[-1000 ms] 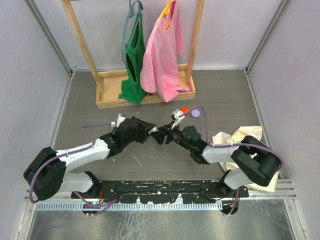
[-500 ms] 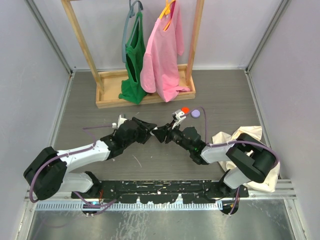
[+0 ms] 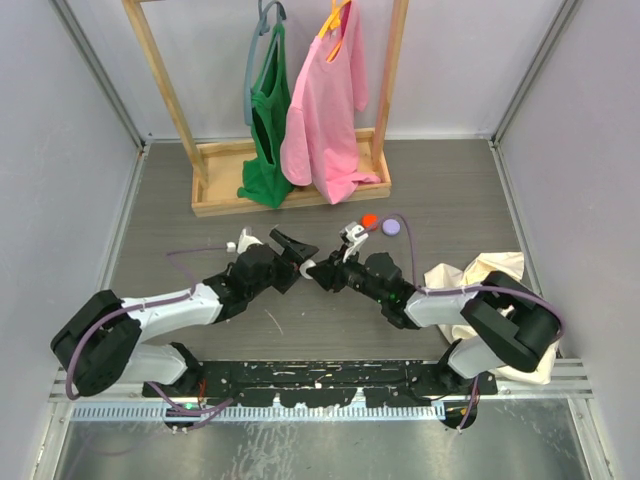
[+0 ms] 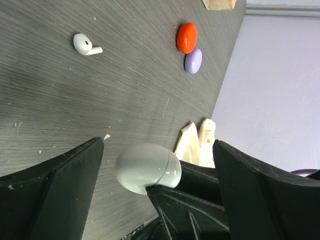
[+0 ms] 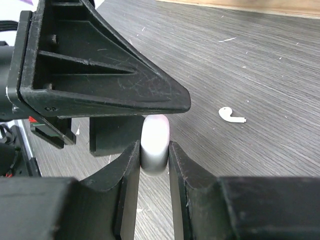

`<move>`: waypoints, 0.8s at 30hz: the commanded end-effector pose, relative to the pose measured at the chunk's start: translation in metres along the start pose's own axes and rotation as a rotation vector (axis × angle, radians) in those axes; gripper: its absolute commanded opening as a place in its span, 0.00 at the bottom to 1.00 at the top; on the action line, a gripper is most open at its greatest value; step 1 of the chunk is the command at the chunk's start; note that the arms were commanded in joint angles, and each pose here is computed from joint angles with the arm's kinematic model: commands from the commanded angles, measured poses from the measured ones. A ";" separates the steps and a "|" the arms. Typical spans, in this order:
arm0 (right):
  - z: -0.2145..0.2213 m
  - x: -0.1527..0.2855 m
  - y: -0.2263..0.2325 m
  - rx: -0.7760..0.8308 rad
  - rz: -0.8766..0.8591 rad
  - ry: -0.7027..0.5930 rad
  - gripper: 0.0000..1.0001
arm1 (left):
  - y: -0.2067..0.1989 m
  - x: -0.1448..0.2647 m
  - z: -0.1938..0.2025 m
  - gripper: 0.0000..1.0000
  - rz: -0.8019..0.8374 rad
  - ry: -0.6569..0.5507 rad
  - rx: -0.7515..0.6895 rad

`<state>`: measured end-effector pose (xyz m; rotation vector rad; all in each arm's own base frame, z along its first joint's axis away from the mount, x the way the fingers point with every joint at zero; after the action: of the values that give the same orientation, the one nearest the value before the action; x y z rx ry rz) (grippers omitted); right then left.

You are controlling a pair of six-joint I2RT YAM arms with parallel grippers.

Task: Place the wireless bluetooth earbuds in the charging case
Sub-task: Pick up the charging case at the center of the board.

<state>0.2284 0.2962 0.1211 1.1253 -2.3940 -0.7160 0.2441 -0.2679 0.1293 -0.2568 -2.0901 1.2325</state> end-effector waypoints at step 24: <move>-0.078 0.055 0.025 0.199 -0.137 0.139 0.18 | -0.053 0.070 -0.005 0.99 0.545 -0.016 -1.147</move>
<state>0.2257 0.2438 0.1663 1.2531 -2.2936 -0.5072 0.2102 -0.2492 0.1870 -1.1062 -2.5609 0.2899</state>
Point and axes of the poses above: each gripper's point midway between its finger pads, its own x axis back along the fingers, its own y axis along the line the jaws close on, z = x × y, the point moved 3 cm from there along x, back along the fingers, and after that the axes turned 12 degrees about -x, right-handed, at the moved point
